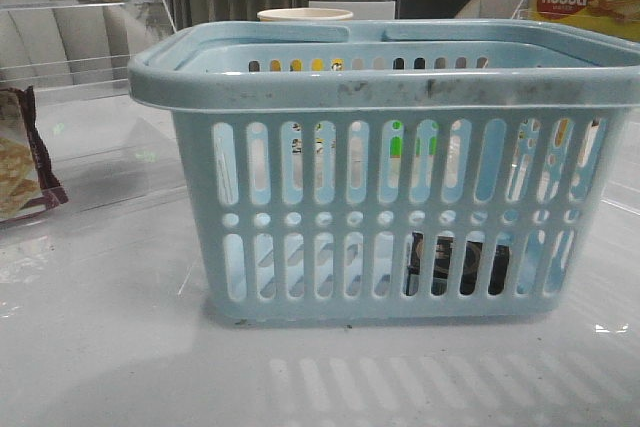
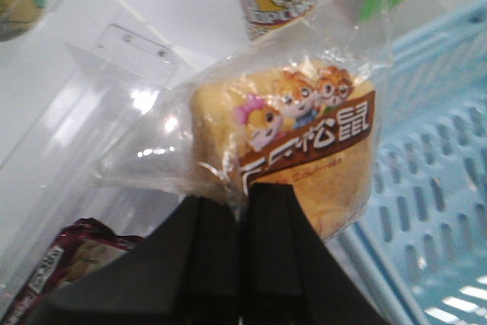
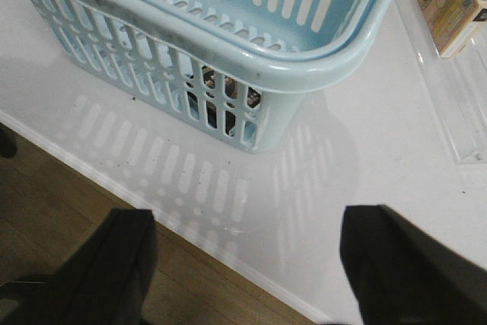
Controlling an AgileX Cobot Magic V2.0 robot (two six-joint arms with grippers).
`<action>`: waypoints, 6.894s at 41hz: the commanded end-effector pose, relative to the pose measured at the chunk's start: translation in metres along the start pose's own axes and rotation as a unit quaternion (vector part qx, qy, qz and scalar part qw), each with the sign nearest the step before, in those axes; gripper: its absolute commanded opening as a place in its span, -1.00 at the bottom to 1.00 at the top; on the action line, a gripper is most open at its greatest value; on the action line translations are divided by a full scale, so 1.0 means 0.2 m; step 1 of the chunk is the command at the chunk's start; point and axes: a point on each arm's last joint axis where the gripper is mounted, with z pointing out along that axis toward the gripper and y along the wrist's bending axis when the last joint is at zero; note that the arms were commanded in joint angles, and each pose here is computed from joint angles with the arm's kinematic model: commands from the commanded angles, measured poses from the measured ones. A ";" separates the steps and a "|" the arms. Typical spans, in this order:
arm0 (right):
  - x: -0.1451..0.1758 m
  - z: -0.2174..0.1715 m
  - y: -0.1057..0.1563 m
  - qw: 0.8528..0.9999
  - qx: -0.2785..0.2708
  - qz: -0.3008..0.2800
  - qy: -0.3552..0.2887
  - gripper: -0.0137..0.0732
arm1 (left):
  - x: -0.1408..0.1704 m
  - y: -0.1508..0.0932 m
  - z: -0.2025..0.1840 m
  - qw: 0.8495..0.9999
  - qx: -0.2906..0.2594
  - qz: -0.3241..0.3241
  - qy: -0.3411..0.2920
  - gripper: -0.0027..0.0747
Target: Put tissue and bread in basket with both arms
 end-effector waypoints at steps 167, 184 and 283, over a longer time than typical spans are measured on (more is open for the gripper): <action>-0.05 -0.02 0.00 0.999 0.001 -0.006 -0.033 -0.56 | 1.03 -0.39 -0.53 0.969 0.102 0.067 -0.213 -0.70; -0.05 -0.02 0.00 0.999 0.001 -0.006 -0.032 -0.56 | 1.07 -0.35 -0.56 0.968 0.064 0.067 -0.232 -0.70; -0.05 -0.02 0.00 0.999 0.001 -0.006 -0.032 -0.56 | 1.72 -0.24 -0.19 0.866 -0.224 -0.128 -0.429 -0.70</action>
